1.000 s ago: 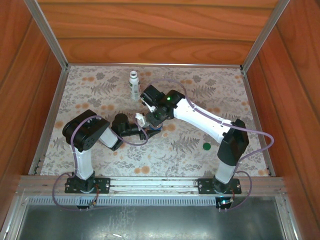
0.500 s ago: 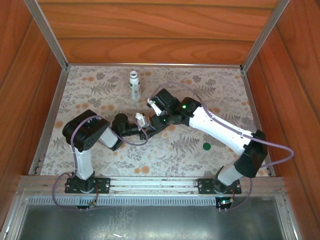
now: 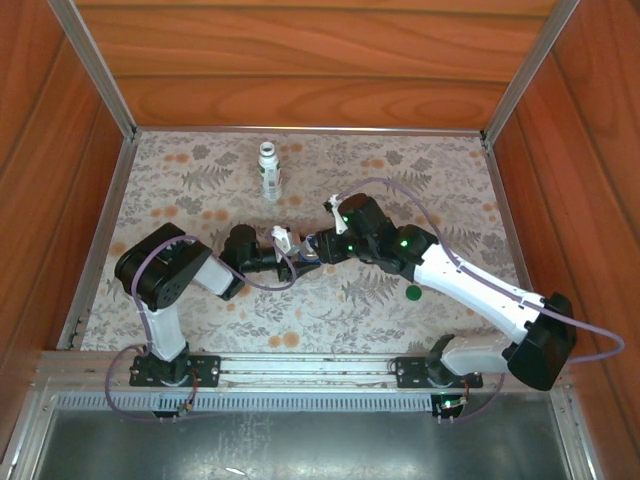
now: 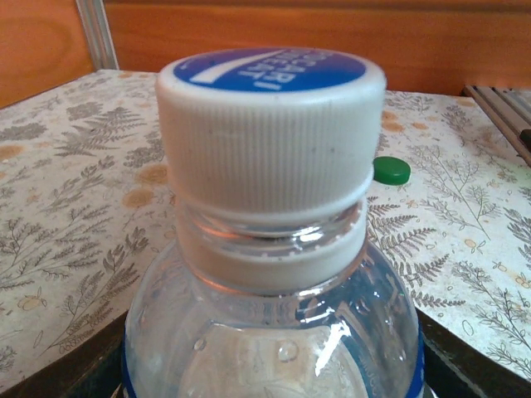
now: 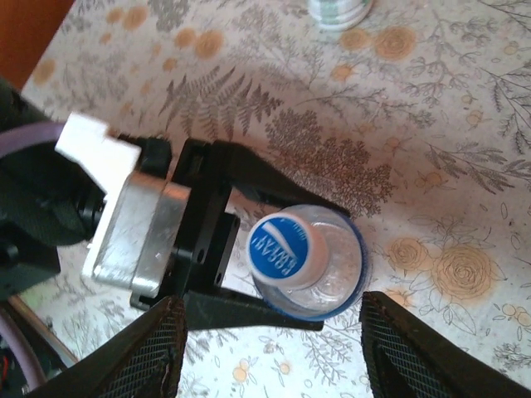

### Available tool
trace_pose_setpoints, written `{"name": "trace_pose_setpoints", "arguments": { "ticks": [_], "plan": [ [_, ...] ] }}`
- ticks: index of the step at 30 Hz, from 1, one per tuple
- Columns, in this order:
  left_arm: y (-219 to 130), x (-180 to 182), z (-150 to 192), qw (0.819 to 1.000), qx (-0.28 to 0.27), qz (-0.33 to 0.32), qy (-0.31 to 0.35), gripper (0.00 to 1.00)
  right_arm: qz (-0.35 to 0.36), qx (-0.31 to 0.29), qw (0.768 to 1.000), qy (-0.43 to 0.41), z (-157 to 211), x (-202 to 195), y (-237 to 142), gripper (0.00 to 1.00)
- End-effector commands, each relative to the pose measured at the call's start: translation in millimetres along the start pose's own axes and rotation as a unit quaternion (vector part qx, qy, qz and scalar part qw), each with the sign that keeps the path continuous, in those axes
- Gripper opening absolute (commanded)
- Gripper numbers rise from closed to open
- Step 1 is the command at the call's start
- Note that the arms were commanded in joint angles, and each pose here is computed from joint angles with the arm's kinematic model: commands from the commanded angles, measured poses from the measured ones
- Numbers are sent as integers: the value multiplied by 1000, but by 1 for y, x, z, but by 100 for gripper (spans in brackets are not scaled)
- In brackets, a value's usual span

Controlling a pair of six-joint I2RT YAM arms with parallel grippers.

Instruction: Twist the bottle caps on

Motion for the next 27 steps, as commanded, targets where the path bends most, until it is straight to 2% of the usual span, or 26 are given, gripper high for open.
{"name": "trace_pose_setpoints", "arguments": {
  "ticks": [1,7,15,18,21,27],
  "plan": [
    [1,-7,23,999,42,15,-23,63,-33,-34,998,46,-14,5,0,60],
    [1,-7,24,999,43,16,-24,68,-33,-28,998,56,-15,-1,6,60],
    [2,-8,23,999,40,21,-27,70,-29,-15,997,71,-8,-9,12,58],
    [2,-8,22,999,39,21,-26,70,-30,-8,996,83,-6,-13,16,54],
    [2,-9,23,999,40,22,-27,70,-37,13,995,94,-4,-16,23,45],
    [2,-8,23,999,40,21,-27,69,-59,34,993,97,-2,-13,33,38]
  ]
}}
Point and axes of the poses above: each hand's point on the last joint's axis, 136 mm out from that joint toward the fingers, its own y axis out along the fingers, its own x axis along the line the jaws close on, z = x × y, the point moved 3 cm from there along -y, back along the fingers, and after that the axes turned 2 degrees about y, right-handed, at the moved point
